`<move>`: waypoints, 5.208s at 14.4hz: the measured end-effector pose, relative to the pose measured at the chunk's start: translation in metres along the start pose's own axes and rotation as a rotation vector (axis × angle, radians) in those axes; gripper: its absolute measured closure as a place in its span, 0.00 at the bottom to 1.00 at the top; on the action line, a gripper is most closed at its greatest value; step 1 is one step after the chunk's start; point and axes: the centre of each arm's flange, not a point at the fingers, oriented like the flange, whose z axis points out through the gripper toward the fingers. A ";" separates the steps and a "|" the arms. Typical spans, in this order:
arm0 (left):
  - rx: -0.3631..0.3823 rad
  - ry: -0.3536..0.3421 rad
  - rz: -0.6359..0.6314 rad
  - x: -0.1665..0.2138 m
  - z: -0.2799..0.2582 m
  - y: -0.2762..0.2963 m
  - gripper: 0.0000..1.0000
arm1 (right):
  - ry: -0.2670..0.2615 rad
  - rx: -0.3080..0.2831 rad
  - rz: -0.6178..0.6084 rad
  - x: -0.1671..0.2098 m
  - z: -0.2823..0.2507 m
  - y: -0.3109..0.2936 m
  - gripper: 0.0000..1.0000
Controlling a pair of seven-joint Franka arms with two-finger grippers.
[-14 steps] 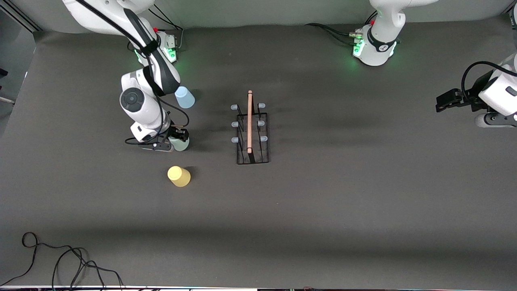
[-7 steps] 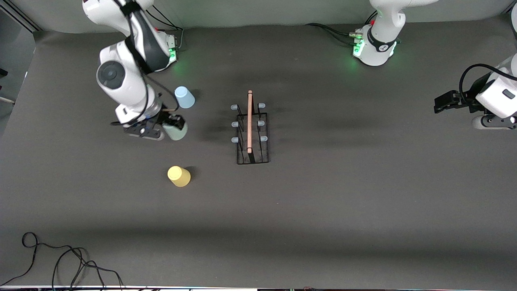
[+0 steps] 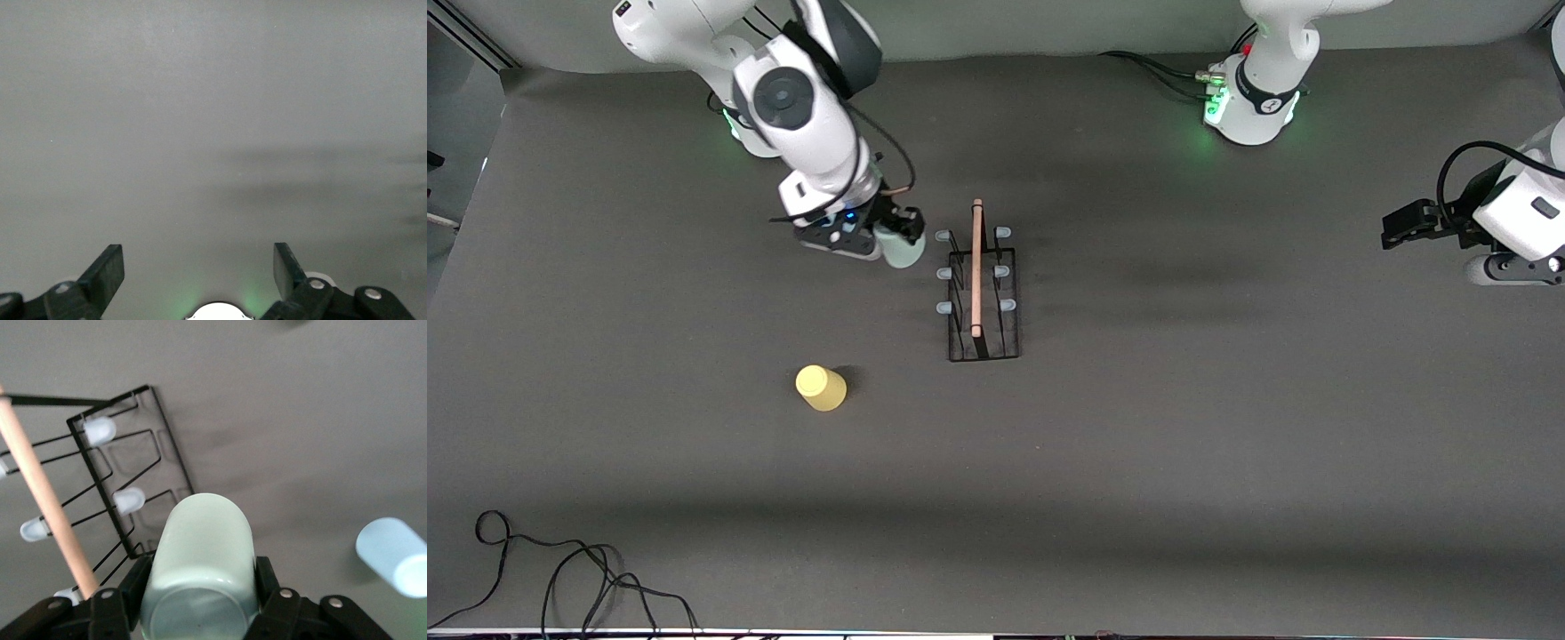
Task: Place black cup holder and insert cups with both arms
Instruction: 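Lift the mint green cup and carry it over the rack, then lower the green cup onto a rack peg and open the right gripper, then move the right gripper to the yellow cup and grasp it, then carry the yellow cup to the rack and lower it onto a peg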
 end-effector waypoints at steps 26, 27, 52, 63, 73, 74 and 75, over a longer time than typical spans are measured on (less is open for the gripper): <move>-0.001 -0.014 -0.014 0.006 0.009 0.001 0.00 | 0.046 -0.041 -0.097 0.130 0.016 0.037 0.00; -0.001 -0.014 -0.015 0.006 0.009 0.001 0.00 | 0.057 -0.054 -0.117 0.147 0.024 0.047 0.00; -0.001 -0.029 -0.049 0.004 0.010 -0.003 0.00 | 0.101 0.002 -0.173 0.253 0.095 0.098 0.35; -0.001 -0.031 -0.052 0.004 0.010 -0.005 0.00 | -0.017 0.102 0.037 0.118 0.003 -0.021 0.35; -0.001 -0.031 -0.052 0.004 0.010 -0.005 0.00 | -0.010 0.122 0.120 0.087 -0.012 -0.057 0.35; -0.001 -0.031 -0.052 0.004 0.010 -0.005 0.00 | -0.007 0.127 0.125 0.087 -0.016 -0.059 0.35; -0.001 -0.031 -0.052 0.004 0.010 -0.005 0.00 | -0.005 0.130 0.127 0.085 -0.018 -0.063 0.35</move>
